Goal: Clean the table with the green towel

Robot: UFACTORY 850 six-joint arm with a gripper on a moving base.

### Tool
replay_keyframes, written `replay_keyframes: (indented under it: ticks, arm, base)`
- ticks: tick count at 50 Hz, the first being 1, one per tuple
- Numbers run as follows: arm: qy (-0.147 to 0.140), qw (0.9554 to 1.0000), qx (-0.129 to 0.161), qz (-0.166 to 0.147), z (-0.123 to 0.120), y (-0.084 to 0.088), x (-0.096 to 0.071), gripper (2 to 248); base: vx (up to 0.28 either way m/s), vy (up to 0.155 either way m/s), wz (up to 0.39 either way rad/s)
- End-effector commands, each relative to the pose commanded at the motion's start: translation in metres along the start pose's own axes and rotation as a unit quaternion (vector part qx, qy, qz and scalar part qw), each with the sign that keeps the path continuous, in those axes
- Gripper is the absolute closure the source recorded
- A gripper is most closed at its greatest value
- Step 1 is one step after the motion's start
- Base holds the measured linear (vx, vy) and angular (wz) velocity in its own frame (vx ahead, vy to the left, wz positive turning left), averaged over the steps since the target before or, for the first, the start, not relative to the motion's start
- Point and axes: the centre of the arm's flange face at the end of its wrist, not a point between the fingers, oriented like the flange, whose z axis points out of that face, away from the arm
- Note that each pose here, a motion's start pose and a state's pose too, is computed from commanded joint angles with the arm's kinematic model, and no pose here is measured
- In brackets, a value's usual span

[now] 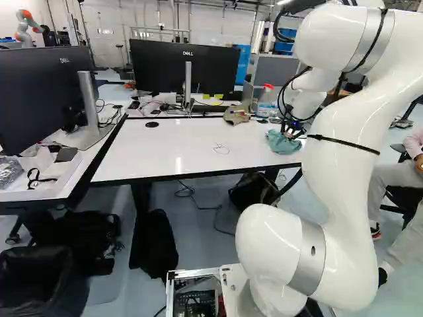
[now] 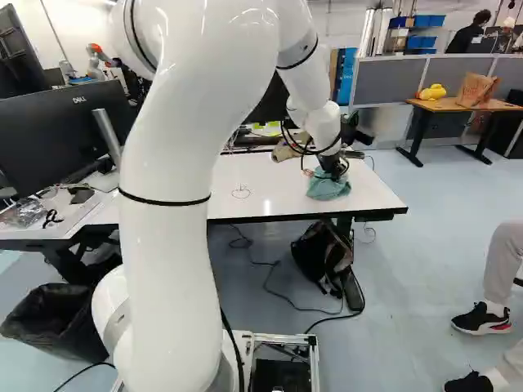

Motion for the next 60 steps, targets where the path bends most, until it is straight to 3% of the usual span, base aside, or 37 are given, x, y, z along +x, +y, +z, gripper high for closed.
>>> replay_keyframes:
  ticks: [37,60]
  arm:
    - [-0.025,0.9994,0.007,-0.023,-0.036,-0.013,-0.063,209]
    - [-0.035,0.999,0.005,-0.026,-0.062,-0.004,-0.101,209]
  base:
    - [0.0,0.0,0.0]
    - [0.0,0.0,0.0]
